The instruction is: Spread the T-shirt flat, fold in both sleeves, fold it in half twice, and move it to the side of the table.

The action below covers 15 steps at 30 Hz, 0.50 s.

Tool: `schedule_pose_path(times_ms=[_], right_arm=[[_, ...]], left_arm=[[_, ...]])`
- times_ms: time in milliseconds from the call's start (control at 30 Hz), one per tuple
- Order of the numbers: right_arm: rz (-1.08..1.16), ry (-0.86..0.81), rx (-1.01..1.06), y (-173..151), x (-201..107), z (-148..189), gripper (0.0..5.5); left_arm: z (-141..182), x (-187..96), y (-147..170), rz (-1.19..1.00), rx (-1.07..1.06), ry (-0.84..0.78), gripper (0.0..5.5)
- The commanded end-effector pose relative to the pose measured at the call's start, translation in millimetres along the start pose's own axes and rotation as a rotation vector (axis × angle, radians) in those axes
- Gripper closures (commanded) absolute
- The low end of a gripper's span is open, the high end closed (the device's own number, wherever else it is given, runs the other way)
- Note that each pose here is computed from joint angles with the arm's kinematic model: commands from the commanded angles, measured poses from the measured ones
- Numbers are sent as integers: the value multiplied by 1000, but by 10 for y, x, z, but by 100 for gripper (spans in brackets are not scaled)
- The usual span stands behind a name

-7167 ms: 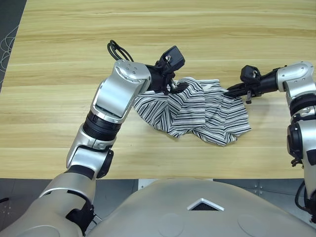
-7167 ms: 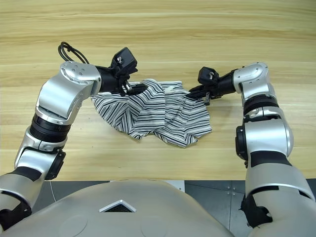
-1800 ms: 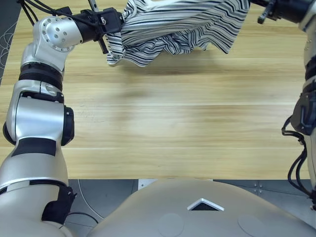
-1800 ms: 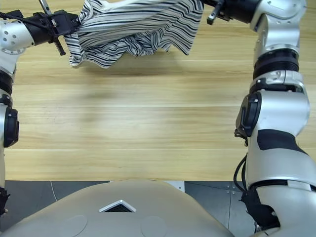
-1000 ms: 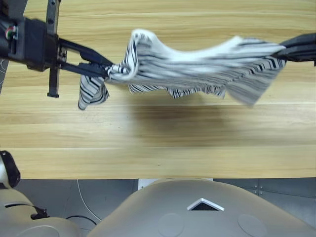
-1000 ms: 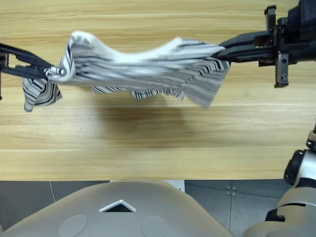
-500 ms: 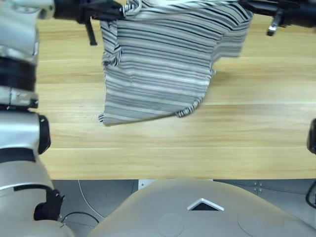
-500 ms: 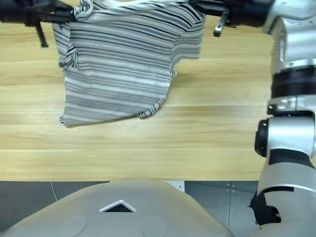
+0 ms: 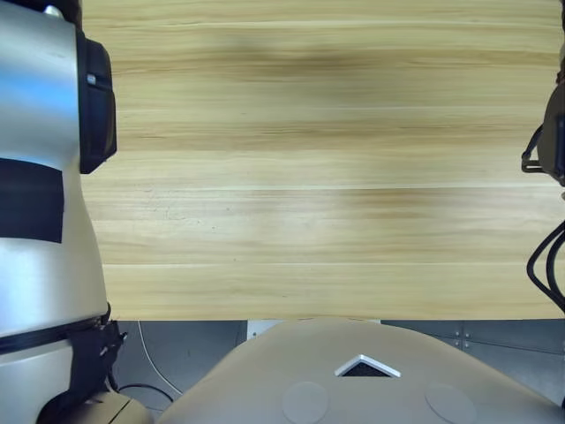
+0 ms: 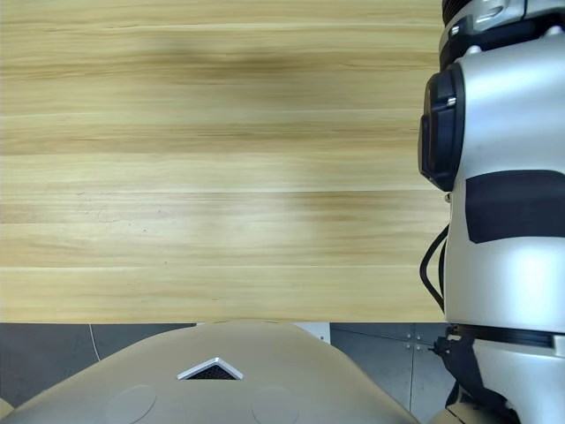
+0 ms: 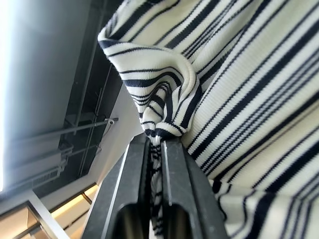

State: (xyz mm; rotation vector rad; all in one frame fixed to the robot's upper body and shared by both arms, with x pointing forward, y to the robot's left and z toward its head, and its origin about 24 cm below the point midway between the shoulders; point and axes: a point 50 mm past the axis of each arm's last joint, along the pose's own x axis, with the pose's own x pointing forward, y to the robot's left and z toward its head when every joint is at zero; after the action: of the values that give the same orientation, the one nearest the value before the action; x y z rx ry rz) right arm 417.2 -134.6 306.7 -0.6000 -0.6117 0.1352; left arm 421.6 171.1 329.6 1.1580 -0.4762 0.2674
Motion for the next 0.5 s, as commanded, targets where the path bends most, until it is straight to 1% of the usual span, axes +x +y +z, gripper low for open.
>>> schedule_pose_path(times_ms=[33,67,100,133,200,267,300,333,367,433,500], right_arm=[[264,122,135,306,-314,-463,540],[398,169,192,422,-454,-611,540],[519,213,271,504,-609,-751,540],[622,236,312,559,-744,-848,540],[838,266,391,632,-1029,-1004,540],[1109,252,520,646,-1343,-1089,540],[1212,227,586,595,-1446,-1090,540],[1281,199,622,531,-1508,-1074,540],[1311,168,641,449,-1531,-1032,540],[1338,69,645,309,-1547,-862,540],[1359,0,648,241,-1596,-719,540]], left_arm=[[-353,-325,-621,-282,87,23,538],[-457,-506,-886,-433,124,2,538],[-561,-726,-1145,-594,105,-8,538],[-641,-916,-1331,-724,80,-10,538],[-806,-1331,-1619,-979,80,-43,538],[-973,-1787,-1782,-1282,97,-111,538],[-1000,-1943,-1776,-1408,52,-159,538],[-990,-2017,-1731,-1492,11,-205,538],[-962,-2029,-1610,-1545,-16,-262,538],[-867,-1961,-1251,-1583,-51,-352,538],[-788,-1963,-964,-1609,-64,-418,538]])
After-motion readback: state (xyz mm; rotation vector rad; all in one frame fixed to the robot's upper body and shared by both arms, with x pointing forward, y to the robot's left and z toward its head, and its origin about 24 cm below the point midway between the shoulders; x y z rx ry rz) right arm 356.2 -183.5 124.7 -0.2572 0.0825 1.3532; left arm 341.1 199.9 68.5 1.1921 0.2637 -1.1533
